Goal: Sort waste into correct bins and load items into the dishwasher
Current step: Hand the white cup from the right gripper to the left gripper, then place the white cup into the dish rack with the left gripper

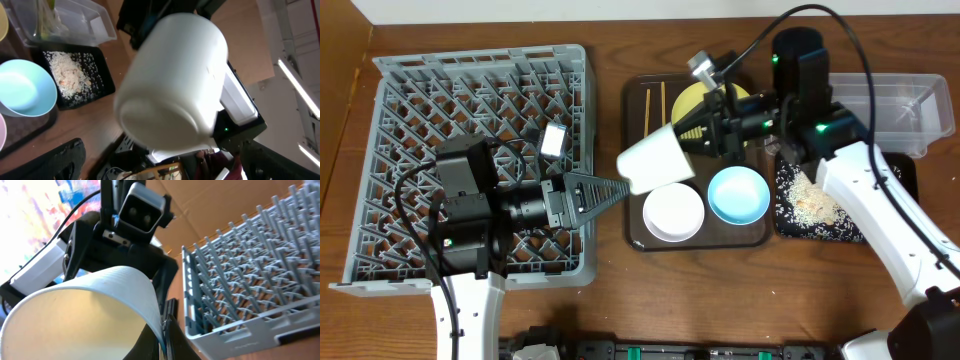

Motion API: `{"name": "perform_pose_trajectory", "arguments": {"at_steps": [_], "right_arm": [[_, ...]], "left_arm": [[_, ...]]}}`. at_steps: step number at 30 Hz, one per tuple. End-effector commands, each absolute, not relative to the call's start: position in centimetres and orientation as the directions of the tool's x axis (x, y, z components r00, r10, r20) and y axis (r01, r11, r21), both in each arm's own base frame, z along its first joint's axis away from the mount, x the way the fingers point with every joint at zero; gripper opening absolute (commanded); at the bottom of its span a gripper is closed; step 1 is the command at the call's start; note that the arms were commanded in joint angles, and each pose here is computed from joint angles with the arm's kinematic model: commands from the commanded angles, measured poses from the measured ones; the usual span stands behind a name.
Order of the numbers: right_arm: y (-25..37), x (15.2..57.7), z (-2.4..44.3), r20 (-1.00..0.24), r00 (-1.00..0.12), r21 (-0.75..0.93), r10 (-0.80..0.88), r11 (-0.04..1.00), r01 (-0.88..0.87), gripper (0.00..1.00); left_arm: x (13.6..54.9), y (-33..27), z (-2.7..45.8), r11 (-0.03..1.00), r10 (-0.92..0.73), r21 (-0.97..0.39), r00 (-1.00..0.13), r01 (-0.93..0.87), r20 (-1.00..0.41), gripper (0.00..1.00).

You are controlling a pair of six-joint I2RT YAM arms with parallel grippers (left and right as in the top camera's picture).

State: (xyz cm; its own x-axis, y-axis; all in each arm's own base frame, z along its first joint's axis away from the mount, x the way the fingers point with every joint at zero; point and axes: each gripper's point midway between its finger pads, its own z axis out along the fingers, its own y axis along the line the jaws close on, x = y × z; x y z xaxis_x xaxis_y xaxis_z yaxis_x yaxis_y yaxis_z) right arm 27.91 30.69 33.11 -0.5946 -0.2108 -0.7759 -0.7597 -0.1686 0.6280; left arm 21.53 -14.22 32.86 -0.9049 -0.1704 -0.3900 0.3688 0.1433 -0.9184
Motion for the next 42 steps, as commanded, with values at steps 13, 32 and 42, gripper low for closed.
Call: {"name": "perform_pose_trajectory", "arguments": {"at_steps": [13,32,42], "right_arm": [[35.1,26.0,30.5,-0.749,-0.6,0.651,-0.28,-0.147,-0.745,0.01],[34.6,27.4,30.5,-0.757,-0.603,0.64,-0.251,-0.105,-0.761,0.01],[34.0,27.7,30.6,-0.748,-0.616,0.653,-0.248,-0.107,-0.75,0.69]], "left_arm": [[21.6,-14.3,33.4,0.154,-0.168,-0.904,-0.891,0.398,-0.421,0.71],[21.6,-14.3,33.4,0.154,-0.168,-0.906,-0.893,0.395,-0.418,0.72],[23.1,-13.7,31.9,0.266,-0.218,-0.892,-0.878,0.366,-0.426,0.62]]}}
